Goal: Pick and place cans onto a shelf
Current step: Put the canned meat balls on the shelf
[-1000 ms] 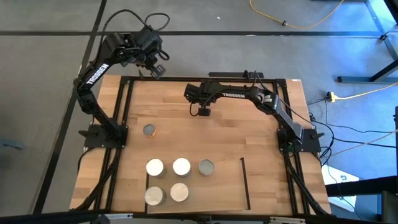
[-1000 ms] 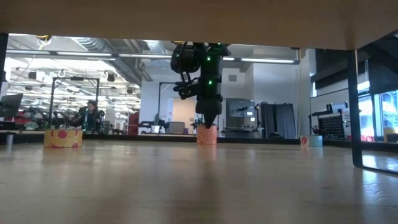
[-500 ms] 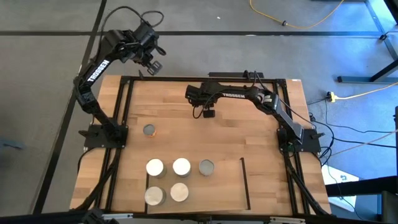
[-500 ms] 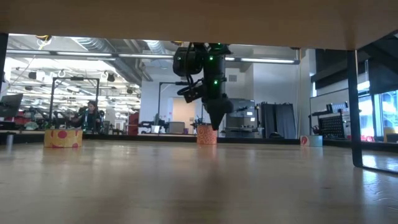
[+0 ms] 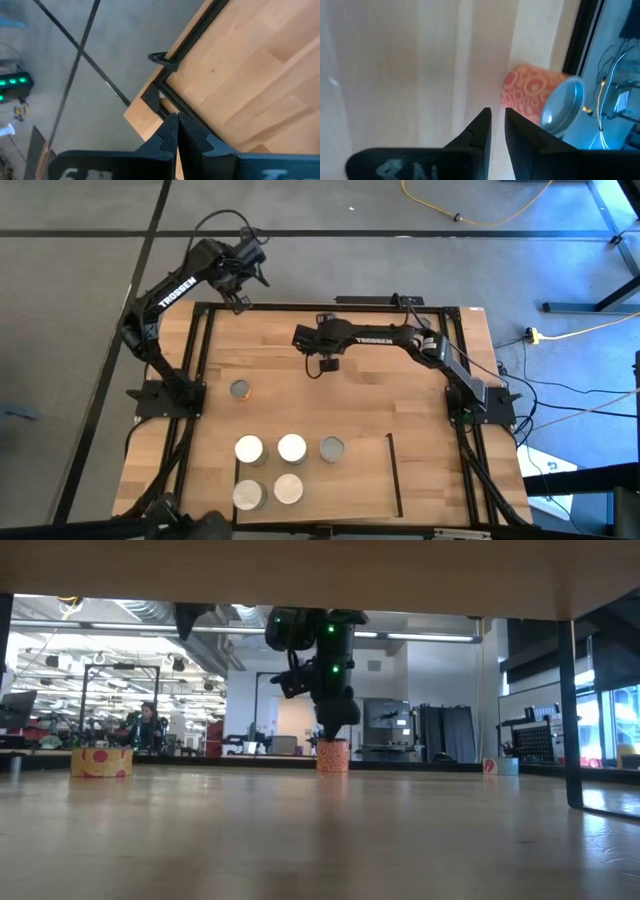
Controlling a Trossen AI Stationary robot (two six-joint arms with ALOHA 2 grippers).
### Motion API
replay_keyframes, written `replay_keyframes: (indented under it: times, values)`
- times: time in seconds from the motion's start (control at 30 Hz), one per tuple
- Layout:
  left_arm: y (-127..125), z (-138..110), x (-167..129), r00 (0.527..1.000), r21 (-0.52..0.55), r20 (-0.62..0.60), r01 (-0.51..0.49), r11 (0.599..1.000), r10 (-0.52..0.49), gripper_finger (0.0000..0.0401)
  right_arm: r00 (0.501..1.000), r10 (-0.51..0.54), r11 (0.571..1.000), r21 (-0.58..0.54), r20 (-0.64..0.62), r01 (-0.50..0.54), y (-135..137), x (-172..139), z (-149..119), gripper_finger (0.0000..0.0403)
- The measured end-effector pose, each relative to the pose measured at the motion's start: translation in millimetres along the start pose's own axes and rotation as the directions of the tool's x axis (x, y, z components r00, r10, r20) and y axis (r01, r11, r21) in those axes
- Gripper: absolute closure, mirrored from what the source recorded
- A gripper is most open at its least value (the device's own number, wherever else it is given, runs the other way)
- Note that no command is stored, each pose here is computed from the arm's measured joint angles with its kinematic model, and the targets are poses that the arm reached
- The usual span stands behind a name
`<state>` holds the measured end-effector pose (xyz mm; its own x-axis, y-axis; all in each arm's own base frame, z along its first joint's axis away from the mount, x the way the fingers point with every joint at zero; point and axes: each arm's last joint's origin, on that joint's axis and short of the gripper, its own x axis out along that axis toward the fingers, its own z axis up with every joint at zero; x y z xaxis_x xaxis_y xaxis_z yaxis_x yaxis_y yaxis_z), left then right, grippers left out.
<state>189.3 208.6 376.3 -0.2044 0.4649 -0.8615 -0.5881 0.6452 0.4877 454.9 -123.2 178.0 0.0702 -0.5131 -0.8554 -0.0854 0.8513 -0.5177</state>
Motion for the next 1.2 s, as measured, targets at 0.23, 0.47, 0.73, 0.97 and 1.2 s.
replay_keyframes:
  times: [0.23,0.47,0.73,0.97,1.2]
  values:
    - [13,1,7,0.999,-0.082,0.024,0.039,0.996,-0.037,0.0401,0.999,-0.008,1.000,0.014,0.042,0.008,12,-8,8,0.0347]
    - [15,1,6,0.994,-0.086,0.053,0.096,0.992,-0.091,0.0401,0.998,-0.058,0.996,0.063,0.022,0.056,12,-8,8,0.0347]
    - [14,1,6,0.994,-0.081,0.055,0.099,0.992,-0.095,0.0401,0.993,-0.115,0.987,0.113,-0.003,0.115,10,-8,7,0.0347]
    - [14,1,6,0.994,-0.081,0.053,0.098,0.992,-0.094,0.0401,0.988,-0.152,0.980,0.124,-0.022,0.153,5,-7,5,0.0347]
    - [14,0,6,0.994,-0.080,0.049,0.099,0.992,-0.095,0.0401,0.997,-0.080,0.985,0.152,-0.014,0.081,-7,2,0,0.0347]
